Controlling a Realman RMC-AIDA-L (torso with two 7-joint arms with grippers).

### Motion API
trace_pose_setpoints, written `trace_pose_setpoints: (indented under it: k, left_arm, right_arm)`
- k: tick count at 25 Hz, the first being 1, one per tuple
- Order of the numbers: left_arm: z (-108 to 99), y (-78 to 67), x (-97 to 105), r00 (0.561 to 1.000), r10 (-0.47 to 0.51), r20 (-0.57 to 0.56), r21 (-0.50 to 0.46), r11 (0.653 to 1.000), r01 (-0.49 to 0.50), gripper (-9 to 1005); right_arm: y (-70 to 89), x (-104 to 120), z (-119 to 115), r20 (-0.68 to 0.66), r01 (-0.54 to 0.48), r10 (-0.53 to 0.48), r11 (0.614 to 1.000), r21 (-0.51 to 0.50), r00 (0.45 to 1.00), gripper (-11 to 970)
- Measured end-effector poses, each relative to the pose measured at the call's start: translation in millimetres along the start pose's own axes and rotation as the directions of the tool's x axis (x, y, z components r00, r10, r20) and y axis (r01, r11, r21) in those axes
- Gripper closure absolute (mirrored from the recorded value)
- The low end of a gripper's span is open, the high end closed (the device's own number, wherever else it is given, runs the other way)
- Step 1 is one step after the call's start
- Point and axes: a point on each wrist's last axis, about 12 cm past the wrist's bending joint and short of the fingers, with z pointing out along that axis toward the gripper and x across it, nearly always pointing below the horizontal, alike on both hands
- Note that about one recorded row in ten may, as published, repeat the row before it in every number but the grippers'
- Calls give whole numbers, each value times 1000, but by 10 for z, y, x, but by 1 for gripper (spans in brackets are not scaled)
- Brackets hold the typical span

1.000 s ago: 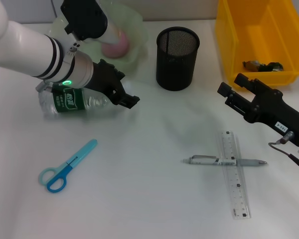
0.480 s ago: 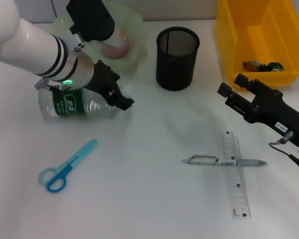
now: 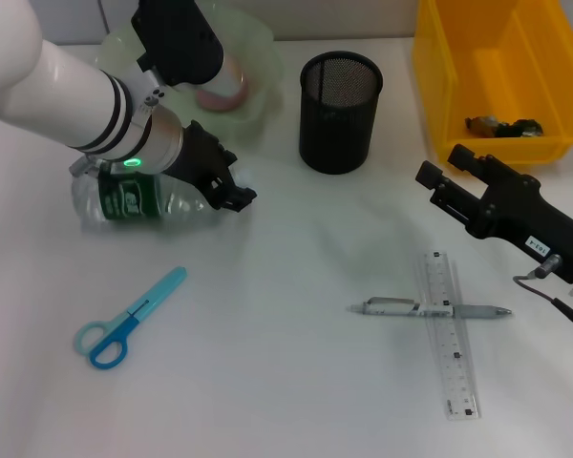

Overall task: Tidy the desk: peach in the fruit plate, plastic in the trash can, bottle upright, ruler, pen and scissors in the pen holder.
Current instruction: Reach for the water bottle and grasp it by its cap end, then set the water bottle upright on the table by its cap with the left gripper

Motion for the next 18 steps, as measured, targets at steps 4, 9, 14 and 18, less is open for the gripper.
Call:
trace_pose_setpoints:
  k: [4, 9, 14, 18]
  left_arm:
    - [1, 2, 3, 1000, -1, 3, -4, 1000, 1, 439]
    - [0, 3, 3, 1000, -3, 5, -5, 1000, 3, 523]
    - [-69, -18, -48, 999, -17, 51, 9, 1000, 17, 523]
    - [-227, -35, -124, 994, -40, 105, 34, 999, 36, 523]
  right_arm:
    - [1, 1, 0, 0, -1, 1, 1000, 0, 1000, 306]
    - [2, 6, -4, 0, -3, 3, 1000, 2, 1000, 306]
    - [2, 7, -7, 0, -3, 3, 1000, 3, 1000, 307]
    - [1, 6, -5, 0, -3, 3, 1000, 3, 1000, 306]
